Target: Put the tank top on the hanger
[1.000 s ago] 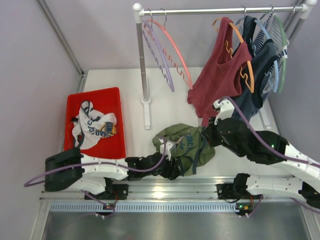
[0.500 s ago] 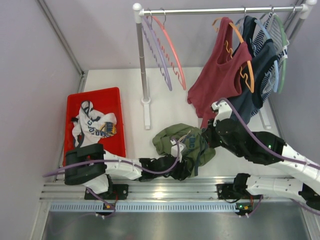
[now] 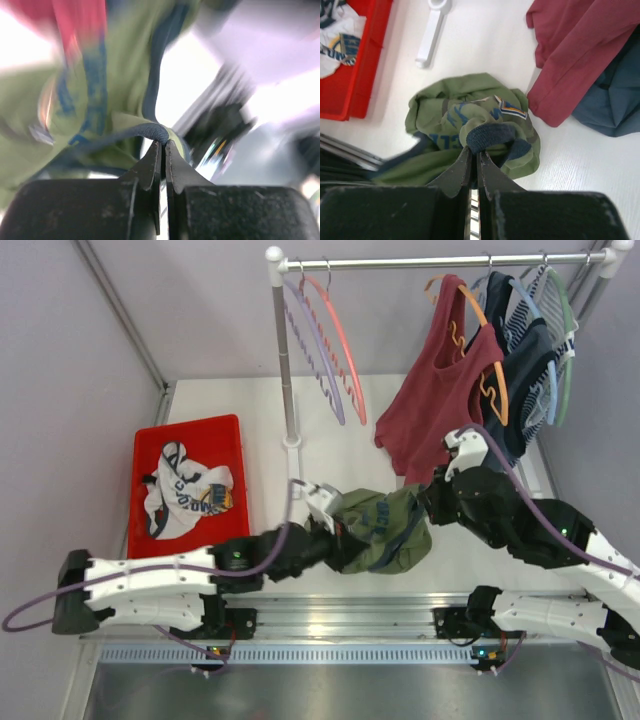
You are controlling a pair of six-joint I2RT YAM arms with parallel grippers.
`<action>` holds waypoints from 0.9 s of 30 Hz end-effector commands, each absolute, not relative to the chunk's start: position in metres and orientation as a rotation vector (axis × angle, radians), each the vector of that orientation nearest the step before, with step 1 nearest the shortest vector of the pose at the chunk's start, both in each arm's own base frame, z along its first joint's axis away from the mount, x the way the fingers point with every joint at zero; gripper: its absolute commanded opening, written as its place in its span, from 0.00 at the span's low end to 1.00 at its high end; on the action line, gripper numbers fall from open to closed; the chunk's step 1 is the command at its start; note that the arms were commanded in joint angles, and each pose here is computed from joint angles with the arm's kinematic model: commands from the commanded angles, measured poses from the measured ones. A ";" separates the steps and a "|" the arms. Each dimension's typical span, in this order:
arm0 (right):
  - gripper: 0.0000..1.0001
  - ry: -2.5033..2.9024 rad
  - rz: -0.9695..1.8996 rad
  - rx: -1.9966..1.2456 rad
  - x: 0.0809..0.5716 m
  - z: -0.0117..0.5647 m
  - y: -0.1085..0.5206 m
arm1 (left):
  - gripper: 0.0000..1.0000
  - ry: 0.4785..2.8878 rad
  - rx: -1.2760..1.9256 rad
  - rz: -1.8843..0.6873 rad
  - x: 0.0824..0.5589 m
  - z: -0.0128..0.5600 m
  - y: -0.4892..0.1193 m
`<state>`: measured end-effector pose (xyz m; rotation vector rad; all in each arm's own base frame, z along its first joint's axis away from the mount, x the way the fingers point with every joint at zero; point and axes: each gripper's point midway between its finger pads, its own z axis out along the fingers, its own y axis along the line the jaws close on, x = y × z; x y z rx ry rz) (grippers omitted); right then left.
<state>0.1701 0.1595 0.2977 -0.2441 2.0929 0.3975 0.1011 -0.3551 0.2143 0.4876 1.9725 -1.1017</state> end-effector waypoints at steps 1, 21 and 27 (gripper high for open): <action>0.00 1.968 0.414 -0.173 0.182 0.350 0.146 | 0.00 1.806 0.374 -0.916 0.134 0.305 -0.298; 0.00 1.675 0.506 -0.133 0.233 0.521 0.150 | 0.00 1.541 0.195 -0.546 0.189 0.533 -0.231; 0.00 1.882 0.594 -0.124 0.210 0.415 0.157 | 0.00 1.717 0.223 -0.623 0.191 0.445 -0.245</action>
